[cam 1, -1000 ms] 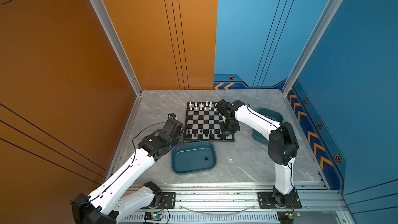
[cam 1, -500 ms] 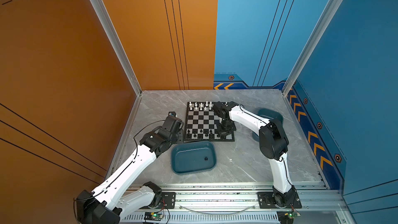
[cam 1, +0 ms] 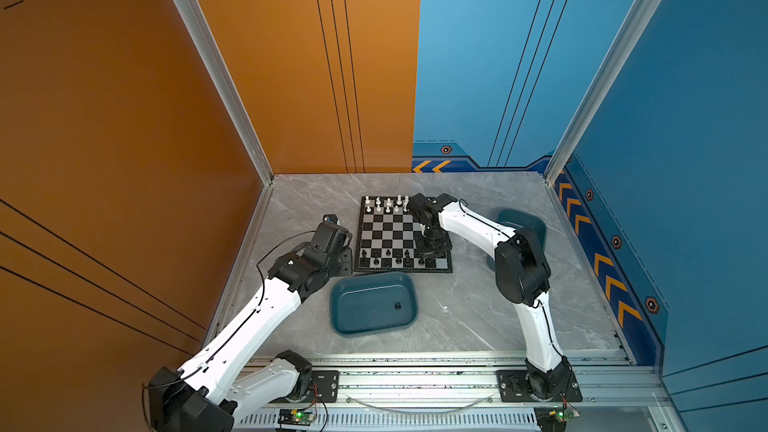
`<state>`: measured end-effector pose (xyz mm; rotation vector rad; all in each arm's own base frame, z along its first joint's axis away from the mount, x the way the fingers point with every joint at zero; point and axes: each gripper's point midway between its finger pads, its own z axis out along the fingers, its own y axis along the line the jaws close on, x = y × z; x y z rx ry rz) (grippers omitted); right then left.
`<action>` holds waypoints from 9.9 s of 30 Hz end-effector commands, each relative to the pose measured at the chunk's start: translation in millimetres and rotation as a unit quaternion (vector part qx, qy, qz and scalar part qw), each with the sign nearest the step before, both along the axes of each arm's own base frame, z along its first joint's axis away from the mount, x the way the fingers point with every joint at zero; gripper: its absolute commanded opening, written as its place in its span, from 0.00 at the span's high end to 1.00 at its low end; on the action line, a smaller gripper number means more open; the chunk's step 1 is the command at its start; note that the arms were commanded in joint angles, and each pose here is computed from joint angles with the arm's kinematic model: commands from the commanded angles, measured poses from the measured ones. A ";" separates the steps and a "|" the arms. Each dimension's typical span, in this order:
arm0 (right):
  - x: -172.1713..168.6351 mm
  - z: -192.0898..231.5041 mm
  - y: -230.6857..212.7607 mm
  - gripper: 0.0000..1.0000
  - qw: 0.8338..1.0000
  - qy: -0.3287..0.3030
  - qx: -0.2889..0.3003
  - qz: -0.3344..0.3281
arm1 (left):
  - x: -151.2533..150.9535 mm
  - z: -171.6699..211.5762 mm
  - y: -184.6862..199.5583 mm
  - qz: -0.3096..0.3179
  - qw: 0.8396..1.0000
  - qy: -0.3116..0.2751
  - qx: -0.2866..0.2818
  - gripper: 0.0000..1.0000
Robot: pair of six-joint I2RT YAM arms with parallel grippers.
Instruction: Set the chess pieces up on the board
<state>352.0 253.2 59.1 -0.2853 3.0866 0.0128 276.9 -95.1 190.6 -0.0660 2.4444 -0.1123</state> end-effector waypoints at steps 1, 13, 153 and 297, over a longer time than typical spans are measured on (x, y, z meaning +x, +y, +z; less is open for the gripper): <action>-11.5 0.7 -0.9 0.90 1.000 0.016 -0.006 0.003 | 4.1 7.9 -2.7 -0.008 1.000 -0.008 -0.008 0.56; -19.9 4.6 -4.9 0.90 1.000 0.015 -0.012 0.003 | 2.2 6.3 -1.6 -0.007 1.000 -0.010 -0.011 0.57; -22.9 24.2 -50.7 0.85 1.000 -0.017 -0.007 -0.004 | -20.3 20.2 -1.7 -0.005 0.997 -0.039 -0.060 0.42; -20.5 118.6 -287.3 0.00 0.887 -0.383 -0.012 -0.259 | 46.9 -31.2 69.8 0.152 0.974 -0.136 0.095 0.02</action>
